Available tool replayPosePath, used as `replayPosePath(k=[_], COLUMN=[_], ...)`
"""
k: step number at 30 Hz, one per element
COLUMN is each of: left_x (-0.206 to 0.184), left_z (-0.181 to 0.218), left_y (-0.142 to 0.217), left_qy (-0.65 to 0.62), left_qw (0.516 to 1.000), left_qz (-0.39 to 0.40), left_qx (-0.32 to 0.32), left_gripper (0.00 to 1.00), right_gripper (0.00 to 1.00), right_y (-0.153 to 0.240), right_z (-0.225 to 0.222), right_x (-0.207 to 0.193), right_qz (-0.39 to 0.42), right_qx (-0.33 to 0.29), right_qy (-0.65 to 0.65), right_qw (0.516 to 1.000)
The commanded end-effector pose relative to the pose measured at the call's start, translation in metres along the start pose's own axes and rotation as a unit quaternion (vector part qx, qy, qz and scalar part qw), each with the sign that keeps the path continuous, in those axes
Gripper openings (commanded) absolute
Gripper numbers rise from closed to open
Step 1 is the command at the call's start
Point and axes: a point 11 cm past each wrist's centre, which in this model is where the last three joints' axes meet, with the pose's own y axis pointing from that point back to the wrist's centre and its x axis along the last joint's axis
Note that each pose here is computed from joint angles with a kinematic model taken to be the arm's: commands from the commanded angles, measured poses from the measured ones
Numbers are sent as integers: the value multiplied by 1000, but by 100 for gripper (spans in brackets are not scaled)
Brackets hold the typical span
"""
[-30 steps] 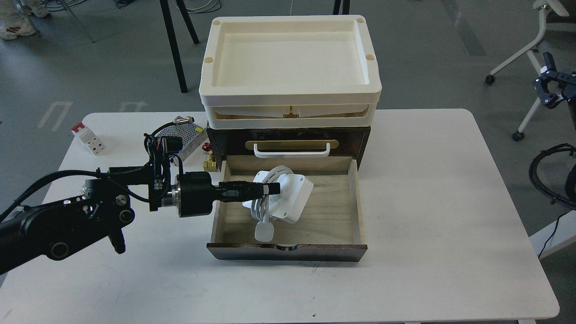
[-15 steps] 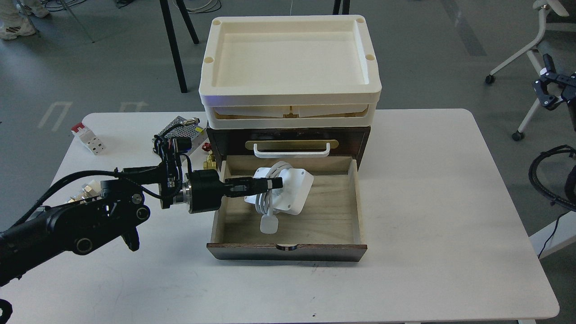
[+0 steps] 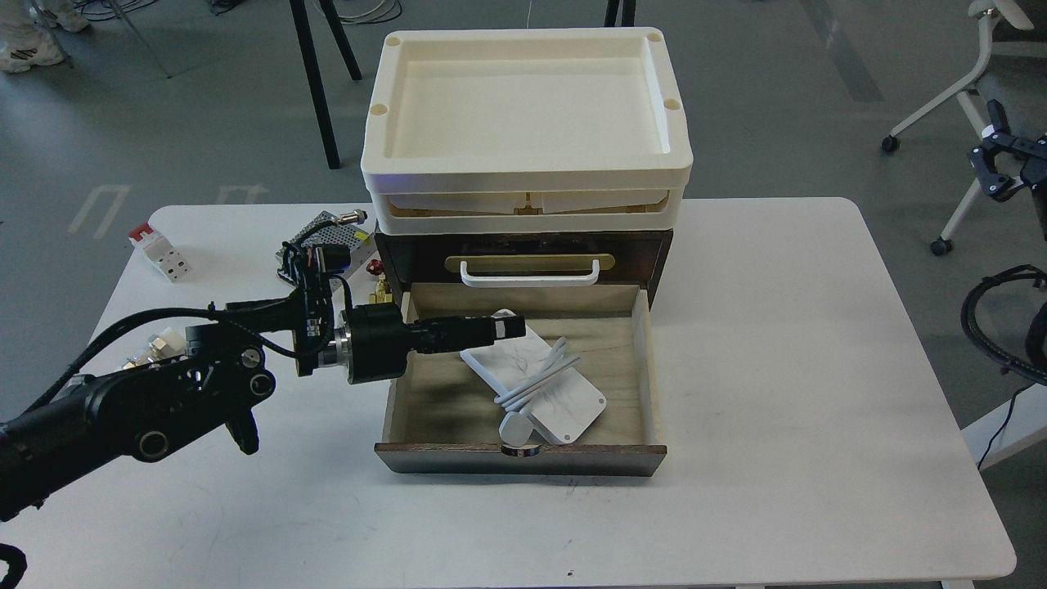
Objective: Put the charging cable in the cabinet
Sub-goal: 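Lower the cable into the drawer and open the left gripper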
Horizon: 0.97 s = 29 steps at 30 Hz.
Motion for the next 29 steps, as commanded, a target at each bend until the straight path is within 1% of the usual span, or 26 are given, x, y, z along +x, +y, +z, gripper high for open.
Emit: replayPosePath(k=[1, 3, 6, 8, 10, 12, 14, 17, 19, 21, 24, 29], left_x=[23, 27, 36, 45, 64, 90, 128, 174, 192, 206, 208, 208], left_z=[-17, -29, -45, -47, -47, -36, -19, -16, -17, -18, -33, -36], left_y=[50, 78, 132, 156, 173, 184, 202, 245, 242, 225, 221, 221], left_qy=[25, 53, 94, 144, 211, 265, 307, 329, 345, 366, 381, 382], left_qw=[998, 995, 987, 978, 957, 930, 886, 818, 782, 750, 726, 724], left_qz=[50, 68, 85, 124, 192, 255, 336, 443, 475, 490, 513, 515], left_qx=[33, 53, 95, 91, 58, -1, -84, -162, -209, -252, -255, -252], left_gripper=[83, 83, 83, 83, 84, 85, 86, 86, 86, 86, 86, 86], right_gripper=[100, 100, 100, 100, 100, 100, 100, 100, 100, 100, 100, 100], right_y=[-8, -11, -23, -26, -28, -32, -34, -34, -32, -31, -31, -34], right_z=[-11, -14, -20, -21, -16, -9, -1, 20, 38, 55, 63, 62], right_x=[-5, -7, -20, -25, -29, -37, -42, -51, -57, -64, -69, -74], right_qz=[-2, -6, -22, -27, -32, -38, -42, -45, -46, -48, -49, -56], right_qx=[25, 29, 36, 38, 36, 35, 32, 23, 13, 5, 1, 3], right_qy=[-12, -10, -11, -12, -17, -26, -35, -56, -73, -89, -98, -102], right_qw=[1000, 1000, 999, 999, 999, 998, 998, 997, 996, 995, 994, 993])
